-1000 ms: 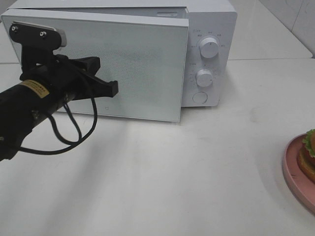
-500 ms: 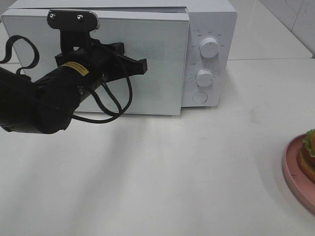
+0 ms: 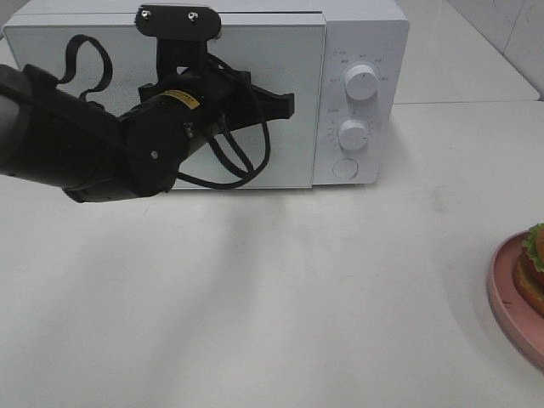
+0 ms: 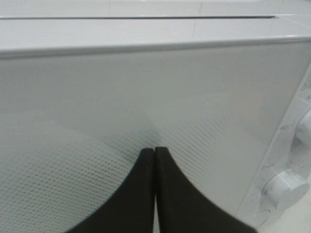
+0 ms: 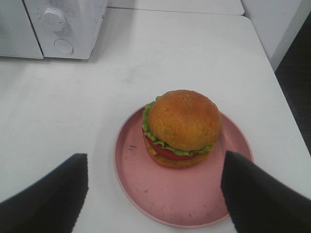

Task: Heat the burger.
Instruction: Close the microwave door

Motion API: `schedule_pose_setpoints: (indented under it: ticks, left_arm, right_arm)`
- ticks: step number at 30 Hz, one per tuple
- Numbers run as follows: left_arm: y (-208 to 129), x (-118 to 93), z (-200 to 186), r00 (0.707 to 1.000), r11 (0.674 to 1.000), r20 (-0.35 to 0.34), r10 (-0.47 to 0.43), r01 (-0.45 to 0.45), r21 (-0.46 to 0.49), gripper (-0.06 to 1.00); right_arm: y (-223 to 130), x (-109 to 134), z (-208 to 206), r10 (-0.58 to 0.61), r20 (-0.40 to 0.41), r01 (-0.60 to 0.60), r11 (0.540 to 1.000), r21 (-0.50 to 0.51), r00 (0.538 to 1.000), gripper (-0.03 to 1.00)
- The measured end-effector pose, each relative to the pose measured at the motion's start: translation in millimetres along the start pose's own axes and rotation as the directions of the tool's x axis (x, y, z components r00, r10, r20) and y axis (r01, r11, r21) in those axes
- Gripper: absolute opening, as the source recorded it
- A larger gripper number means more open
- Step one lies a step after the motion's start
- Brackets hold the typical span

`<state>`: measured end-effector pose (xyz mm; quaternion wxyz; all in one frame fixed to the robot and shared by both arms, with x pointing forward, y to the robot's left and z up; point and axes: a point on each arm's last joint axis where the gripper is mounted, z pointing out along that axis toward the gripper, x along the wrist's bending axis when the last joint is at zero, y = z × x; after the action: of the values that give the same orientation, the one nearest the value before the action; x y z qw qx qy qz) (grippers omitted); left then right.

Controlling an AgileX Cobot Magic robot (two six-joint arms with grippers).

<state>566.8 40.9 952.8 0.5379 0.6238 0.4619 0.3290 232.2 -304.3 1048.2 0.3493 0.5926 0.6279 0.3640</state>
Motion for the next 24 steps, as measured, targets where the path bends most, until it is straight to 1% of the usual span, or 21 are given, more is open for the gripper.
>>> schedule_pose_setpoints:
  ticks: [1, 3, 11, 15, 16, 18, 19, 20, 22, 23, 24]
  left_arm:
    - [0.0, -3.4, 3.9, 1.0, 1.0, 0.004, 0.013, -0.013, 0.011, 0.0]
    - [2.0, -3.7, 6.8, 1.0, 1.0, -0.001, 0.015, -0.015, 0.006, 0.0]
    - [-1.2, -7.9, 11.3, 1.0, 0.999, 0.007, 0.017, -0.017, 0.041, 0.0]
    - [-1.2, -11.2, 10.6, 1.0, 0.998, 0.014, 0.006, -0.007, 0.056, 0.0]
    - [-1.5, -15.1, 9.8, 1.0, 0.997, 0.022, -0.008, 0.006, 0.075, 0.0]
    - [-1.5, -16.7, 9.5, 1.0, 0.996, 0.026, -0.014, 0.012, 0.084, 0.0]
    - [-2.1, -21.1, 7.3, 0.999, 0.994, 0.041, -0.024, 0.02, 0.11, 0.0]
    - [-2.1, -21.1, 7.3, 0.999, 0.994, 0.041, -0.024, 0.02, 0.11, 0.0]
    - [-6.3, -28.8, 0.4, 0.996, 0.983, 0.083, -0.029, 0.013, 0.18, 0.0]
    - [-6.3, -28.8, 0.4, 0.996, 0.983, 0.083, -0.029, 0.013, 0.18, 0.0]
    - [-9.9, -33.1, -6.0, 0.992, 0.967, 0.12, -0.036, 0.004, 0.255, 0.06]
  right_arm:
    - [0.0, 0.0, 0.0, 0.0, 0.0, 0.0, 1.0, 0.0, 1.0, 0.75]
    - [0.0, 0.0, 0.0, 0.0, 0.0, 0.0, 1.0, 0.0, 1.0, 0.75]
    - [0.0, 0.0, 0.0, 0.0, 0.0, 0.0, 1.0, 0.0, 1.0, 0.75]
    - [0.0, 0.0, 0.0, 0.0, 0.0, 0.0, 1.0, 0.0, 1.0, 0.75]
    - [0.0, 0.0, 0.0, 0.0, 0.0, 0.0, 1.0, 0.0, 1.0, 0.75]
    - [0.0, 0.0, 0.0, 0.0, 0.0, 0.0, 1.0, 0.0, 1.0, 0.75]
    - [0.0, 0.0, 0.0, 0.0, 0.0, 0.0, 1.0, 0.0, 1.0, 0.75]
    - [0.0, 0.0, 0.0, 0.0, 0.0, 0.0, 1.0, 0.0, 1.0, 0.75]
    - [0.0, 0.0, 0.0, 0.0, 0.0, 0.0, 1.0, 0.0, 1.0, 0.75]
    - [0.0, 0.0, 0.0, 0.0, 0.0, 0.0, 1.0, 0.0, 1.0, 0.75]
    - [0.0, 0.0, 0.0, 0.0, 0.0, 0.0, 1.0, 0.0, 1.0, 0.75]
